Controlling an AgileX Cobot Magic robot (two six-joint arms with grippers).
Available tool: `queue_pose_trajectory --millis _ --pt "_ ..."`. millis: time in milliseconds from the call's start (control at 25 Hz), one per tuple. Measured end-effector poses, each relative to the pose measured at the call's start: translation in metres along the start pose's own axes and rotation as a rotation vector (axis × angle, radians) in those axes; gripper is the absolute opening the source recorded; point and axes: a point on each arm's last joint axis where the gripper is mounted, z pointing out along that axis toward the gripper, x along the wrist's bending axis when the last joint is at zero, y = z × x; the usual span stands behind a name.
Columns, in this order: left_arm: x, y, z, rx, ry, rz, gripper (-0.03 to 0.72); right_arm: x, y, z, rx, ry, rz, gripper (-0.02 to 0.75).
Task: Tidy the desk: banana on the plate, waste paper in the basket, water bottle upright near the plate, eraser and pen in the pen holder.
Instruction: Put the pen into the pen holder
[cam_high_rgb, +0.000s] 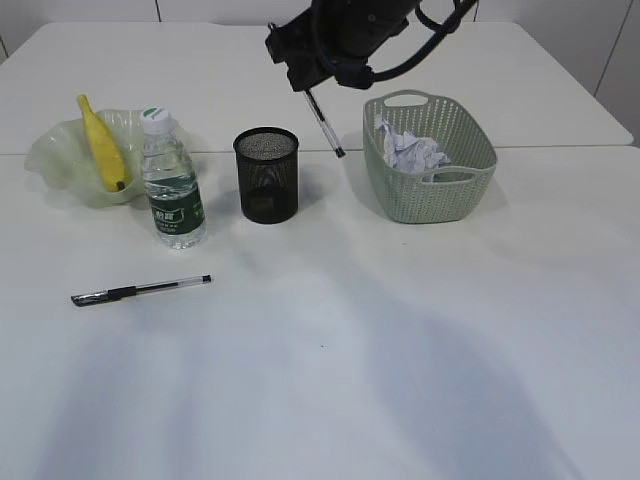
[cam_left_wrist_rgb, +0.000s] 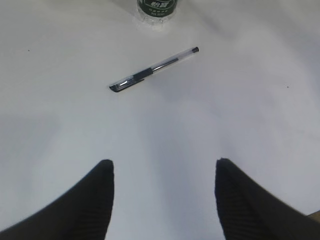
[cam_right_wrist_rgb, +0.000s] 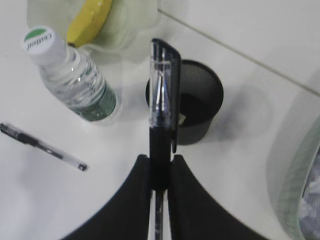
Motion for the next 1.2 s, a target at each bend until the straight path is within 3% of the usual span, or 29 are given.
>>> queue_pose_trajectory --millis 200,480,920,1200 --pt "-0.001 0.0 0.0 -0.001 -0.007 -0.005 0.45 0.005 -0.032 -0.012 0.069 -0.004 0.022 0.043" --pt "-0.001 0.0 0.0 -0.001 -0.008 -0.005 0.449 0.007 -0.047 -0.035 -0.124 -0.077 0.042 0.043" --pt "-0.001 0.0 0.0 -0.001 -0.009 -0.006 0.448 -0.01 -0.043 0.001 -0.396 -0.187 0.062 0.043" --pt "-0.001 0.0 0.0 -0.001 -0.009 -0.006 0.445 -0.016 -0.058 0.046 -0.424 -0.207 0.13 0.043"
